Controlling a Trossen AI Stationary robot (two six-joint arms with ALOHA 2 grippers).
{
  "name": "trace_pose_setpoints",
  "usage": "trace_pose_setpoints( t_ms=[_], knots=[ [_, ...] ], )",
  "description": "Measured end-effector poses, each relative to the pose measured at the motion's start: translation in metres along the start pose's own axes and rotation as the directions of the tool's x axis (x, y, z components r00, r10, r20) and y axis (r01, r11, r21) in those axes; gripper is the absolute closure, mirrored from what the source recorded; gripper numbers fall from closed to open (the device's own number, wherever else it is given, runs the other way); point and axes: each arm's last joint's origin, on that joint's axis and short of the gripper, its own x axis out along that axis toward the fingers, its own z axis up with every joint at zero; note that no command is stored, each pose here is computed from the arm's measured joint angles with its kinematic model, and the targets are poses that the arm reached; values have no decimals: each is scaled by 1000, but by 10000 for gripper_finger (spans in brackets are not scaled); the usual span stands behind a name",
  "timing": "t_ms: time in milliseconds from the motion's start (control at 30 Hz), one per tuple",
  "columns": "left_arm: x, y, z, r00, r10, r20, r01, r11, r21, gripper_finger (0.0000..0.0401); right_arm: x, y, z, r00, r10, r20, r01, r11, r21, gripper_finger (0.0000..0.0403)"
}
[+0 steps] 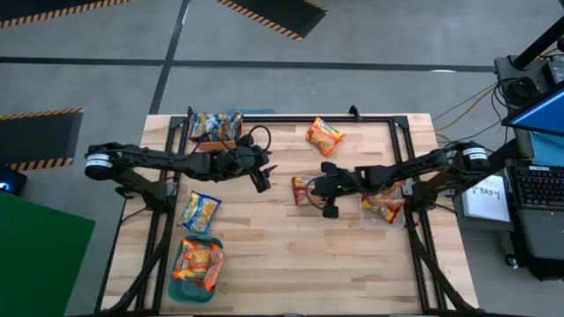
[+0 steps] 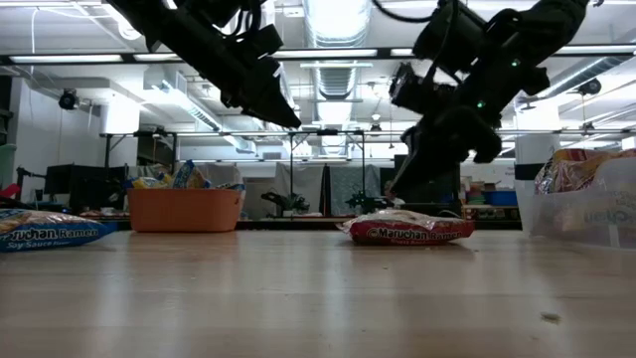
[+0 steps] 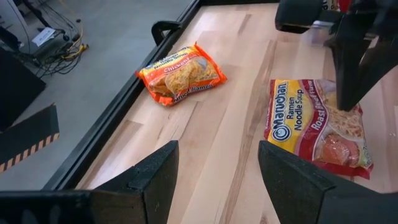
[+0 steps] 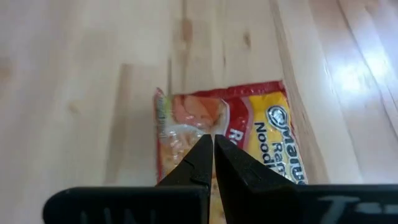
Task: Sort Maruchan noodles
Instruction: Put the red noodle pack into the transparent bin
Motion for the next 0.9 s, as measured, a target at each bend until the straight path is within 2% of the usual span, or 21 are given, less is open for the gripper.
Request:
trace_pose_setpoints(
  t_ms=[100, 367, 533, 667, 900],
  knots=[
    [0, 0, 0, 1000, 0, 2, 0, 1000, -2, 198, -10, 1, -1, 998, 32, 61, -32, 999, -5, 394],
    [0, 0, 1, 1000, 0, 9, 0, 1000, -14, 198, -36, 1, -15, 978, 19, 207, -19, 1000, -1, 394],
    [-1, 0, 1, 1000, -1, 9, 2, 1000, -25, 198, -47, 0, -23, 967, -15, 255, -6, 997, 79, 394],
    [-1, -1, 1, 999, -32, 13, 33, 998, -47, 198, -51, -5, -25, 966, -124, 227, 77, 976, 205, 394],
    [10, -9, -4, 990, -140, 12, 140, 989, -45, 198, -51, -17, -25, 987, -151, 62, 124, 942, 311, 394]
  ],
)
